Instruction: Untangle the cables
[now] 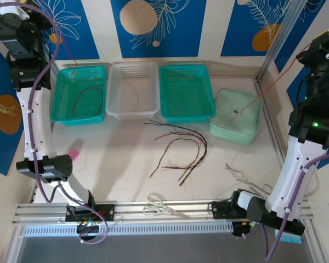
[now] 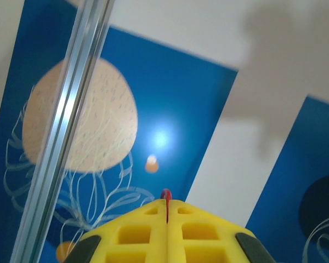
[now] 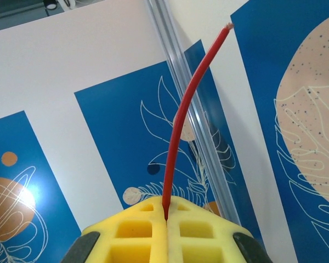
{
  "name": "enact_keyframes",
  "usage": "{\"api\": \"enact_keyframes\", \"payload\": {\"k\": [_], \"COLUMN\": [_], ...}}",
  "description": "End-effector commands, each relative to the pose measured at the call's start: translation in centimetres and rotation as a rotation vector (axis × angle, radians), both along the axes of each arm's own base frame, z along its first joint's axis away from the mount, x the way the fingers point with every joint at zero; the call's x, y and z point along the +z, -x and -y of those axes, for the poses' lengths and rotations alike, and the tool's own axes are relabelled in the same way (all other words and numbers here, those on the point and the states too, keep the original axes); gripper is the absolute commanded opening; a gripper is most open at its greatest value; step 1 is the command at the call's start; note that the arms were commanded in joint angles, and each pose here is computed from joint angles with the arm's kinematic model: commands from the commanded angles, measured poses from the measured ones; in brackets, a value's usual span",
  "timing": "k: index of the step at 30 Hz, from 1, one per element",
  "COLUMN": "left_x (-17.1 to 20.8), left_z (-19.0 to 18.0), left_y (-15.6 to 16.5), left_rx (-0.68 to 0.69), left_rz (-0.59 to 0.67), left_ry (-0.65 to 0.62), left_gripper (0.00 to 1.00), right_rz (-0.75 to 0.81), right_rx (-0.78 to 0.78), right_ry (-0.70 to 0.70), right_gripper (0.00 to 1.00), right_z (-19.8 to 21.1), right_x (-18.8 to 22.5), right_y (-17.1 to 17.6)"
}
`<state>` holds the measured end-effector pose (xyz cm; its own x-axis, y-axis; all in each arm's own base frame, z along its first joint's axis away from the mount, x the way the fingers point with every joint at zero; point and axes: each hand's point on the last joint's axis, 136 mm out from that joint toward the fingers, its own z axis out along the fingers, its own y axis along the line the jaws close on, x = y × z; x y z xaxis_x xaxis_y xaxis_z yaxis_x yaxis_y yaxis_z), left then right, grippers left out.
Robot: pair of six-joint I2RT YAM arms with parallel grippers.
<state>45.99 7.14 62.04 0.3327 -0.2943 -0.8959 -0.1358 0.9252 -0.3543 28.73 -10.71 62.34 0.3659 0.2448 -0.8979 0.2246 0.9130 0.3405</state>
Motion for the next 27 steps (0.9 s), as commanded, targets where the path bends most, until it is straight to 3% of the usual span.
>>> {"api": "enact_keyframes", "payload": {"k": [1,9,19,27], "left_x": [-4.8,-19.8,-35.3,-46.6], "left_z": [-1.0,-2.5,-1.5,-2.3], "left_y": [-1.6,-4.3,-5.8,-5.0], "left_rx": [0.053,0.144,0.227,0.278], "left_rz": [-0.115,-0.383,-0.718,-0.968], "left_ry": [0.021,0.172,0.201,0.454], "left_gripper": [0.00,0.00,0.00,0.00], "right_rz": [0.024,0.018,-0.005,-0.015], "right_rx": [0.026,0.045,0.077,0.091], "right_ry": [0.002,-0.006,-0.010,0.013], "right_gripper": [0.00,0.00,0.00,0.00], "right_z": [-0.7,-0.9,-1.4,-1.8], "right_x": [0.8,0.6,0.0,0.1], "right_y": [0.2,-0.3,-1.0,-1.2]}}
